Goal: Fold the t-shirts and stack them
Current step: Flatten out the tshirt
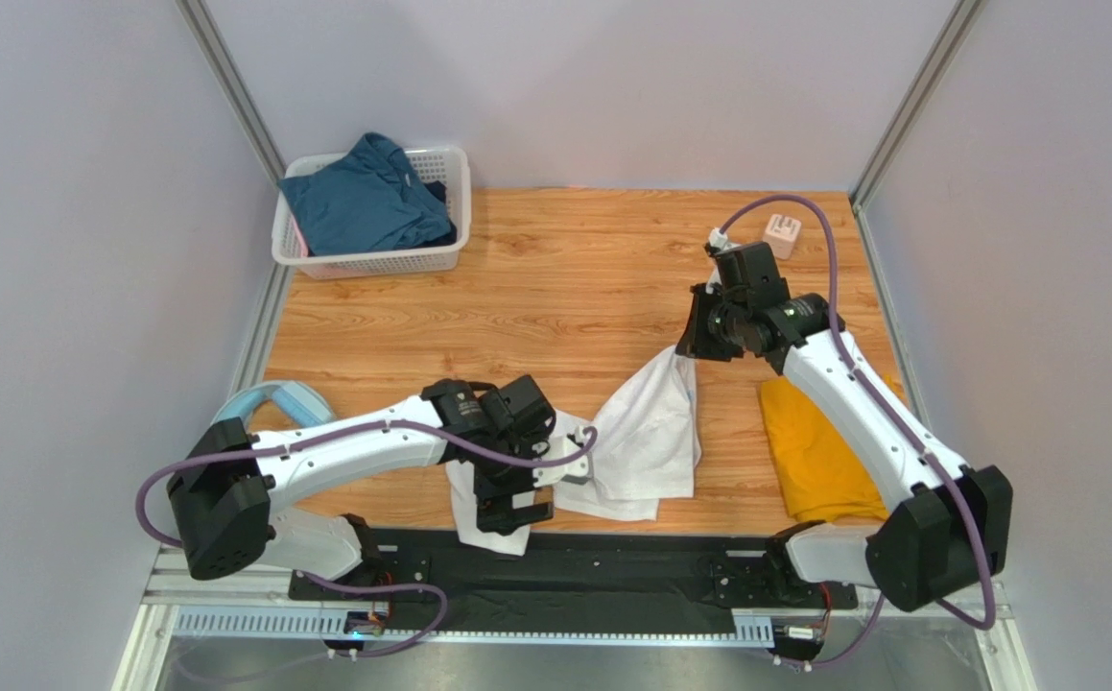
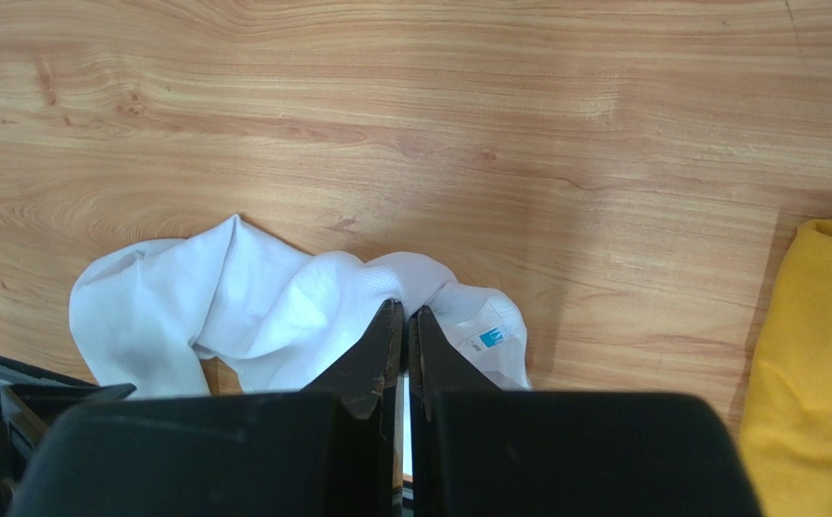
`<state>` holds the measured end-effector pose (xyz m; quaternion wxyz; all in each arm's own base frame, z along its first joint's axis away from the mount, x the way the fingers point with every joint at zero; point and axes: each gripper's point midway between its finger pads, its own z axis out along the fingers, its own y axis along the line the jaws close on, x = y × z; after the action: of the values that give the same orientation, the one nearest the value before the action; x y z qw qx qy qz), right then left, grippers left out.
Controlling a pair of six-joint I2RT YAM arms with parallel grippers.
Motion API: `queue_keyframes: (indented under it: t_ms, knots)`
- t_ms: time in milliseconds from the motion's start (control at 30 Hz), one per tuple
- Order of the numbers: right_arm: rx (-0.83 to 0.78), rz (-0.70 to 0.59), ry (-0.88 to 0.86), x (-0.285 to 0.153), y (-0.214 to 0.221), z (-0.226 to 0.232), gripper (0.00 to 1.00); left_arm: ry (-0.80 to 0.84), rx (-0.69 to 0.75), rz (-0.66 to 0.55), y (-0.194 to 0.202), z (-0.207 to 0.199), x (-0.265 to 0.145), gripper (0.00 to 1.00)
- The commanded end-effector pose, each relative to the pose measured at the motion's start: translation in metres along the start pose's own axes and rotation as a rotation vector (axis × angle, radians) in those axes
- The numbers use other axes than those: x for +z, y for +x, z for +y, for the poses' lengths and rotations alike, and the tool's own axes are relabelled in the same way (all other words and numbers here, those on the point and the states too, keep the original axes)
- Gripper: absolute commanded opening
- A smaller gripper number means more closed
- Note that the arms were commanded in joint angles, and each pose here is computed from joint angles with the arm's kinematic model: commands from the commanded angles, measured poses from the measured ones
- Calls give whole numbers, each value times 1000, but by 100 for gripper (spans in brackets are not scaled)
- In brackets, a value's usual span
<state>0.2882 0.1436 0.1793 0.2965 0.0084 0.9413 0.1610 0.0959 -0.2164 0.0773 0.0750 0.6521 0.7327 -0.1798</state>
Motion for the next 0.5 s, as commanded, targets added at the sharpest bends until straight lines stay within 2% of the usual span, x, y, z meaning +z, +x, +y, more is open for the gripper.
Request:
queue_keyframes:
  t_ms: [0, 233, 467]
  knots:
    - [52, -69, -62, 15, -41, 8, 0, -96, 86, -39, -17, 8, 7, 100]
    - [106, -27, -65, 46, -65, -3, 0, -46, 163, 3, -26, -13, 29, 100]
    - [116, -22, -74, 55, -70, -1, 0, 29, 112, 83, -15, -21, 56, 100]
